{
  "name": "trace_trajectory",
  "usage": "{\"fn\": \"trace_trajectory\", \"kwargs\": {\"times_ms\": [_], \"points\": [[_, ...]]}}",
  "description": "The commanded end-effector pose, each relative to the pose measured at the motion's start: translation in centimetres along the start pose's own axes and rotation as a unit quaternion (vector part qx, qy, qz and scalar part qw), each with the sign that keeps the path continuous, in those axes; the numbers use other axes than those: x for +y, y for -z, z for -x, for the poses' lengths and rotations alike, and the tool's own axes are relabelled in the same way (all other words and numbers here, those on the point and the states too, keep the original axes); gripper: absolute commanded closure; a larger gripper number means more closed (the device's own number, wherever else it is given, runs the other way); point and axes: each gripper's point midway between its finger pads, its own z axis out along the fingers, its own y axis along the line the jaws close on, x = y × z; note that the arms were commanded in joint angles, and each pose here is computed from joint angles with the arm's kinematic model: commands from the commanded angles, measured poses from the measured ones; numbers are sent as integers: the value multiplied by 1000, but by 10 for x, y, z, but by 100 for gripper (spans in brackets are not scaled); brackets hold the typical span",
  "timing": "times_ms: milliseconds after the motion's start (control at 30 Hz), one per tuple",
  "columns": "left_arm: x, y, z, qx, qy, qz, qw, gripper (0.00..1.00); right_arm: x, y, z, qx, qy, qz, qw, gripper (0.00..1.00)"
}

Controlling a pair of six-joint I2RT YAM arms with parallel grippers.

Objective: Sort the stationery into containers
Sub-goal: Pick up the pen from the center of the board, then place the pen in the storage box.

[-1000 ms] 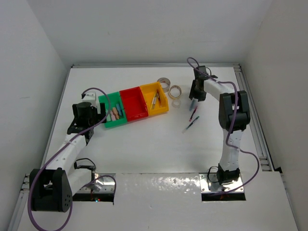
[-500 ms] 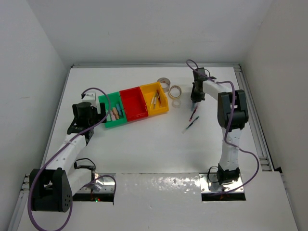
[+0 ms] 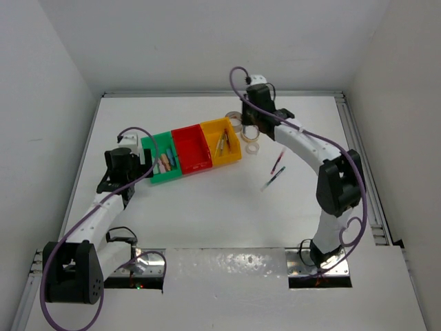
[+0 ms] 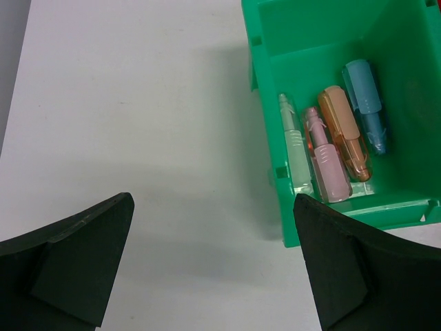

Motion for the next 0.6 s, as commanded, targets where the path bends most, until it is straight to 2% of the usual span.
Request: {"fn": "trace_trajectory", "kwargs": {"times_ms": [0,33,100,233,467,500,567], "points": [[0,2,14,-30,20,-4,999,0,60,-16,10,-15,26,71,997,100],[0,2,15,-32,20,-4,999,0,84,-14,26,-24,30,93,995,100],[2,3,15,-33,18,0,999,0,97,-37,0,15,46,95,994,100],[4,5,13,-34,19,4,999,0,126,-53,-7,17,57,117,991,100],[10,4,11,-32,27,12,999,0,124,-76,-30,39,63,107,992,100],[11,3,20,-50,29,12,998,0,124,-77,-35,45,64,106,991,100],[11,3,19,-49,29,12,998,0,123,-77,-43,57,69,106,990,96]]}}
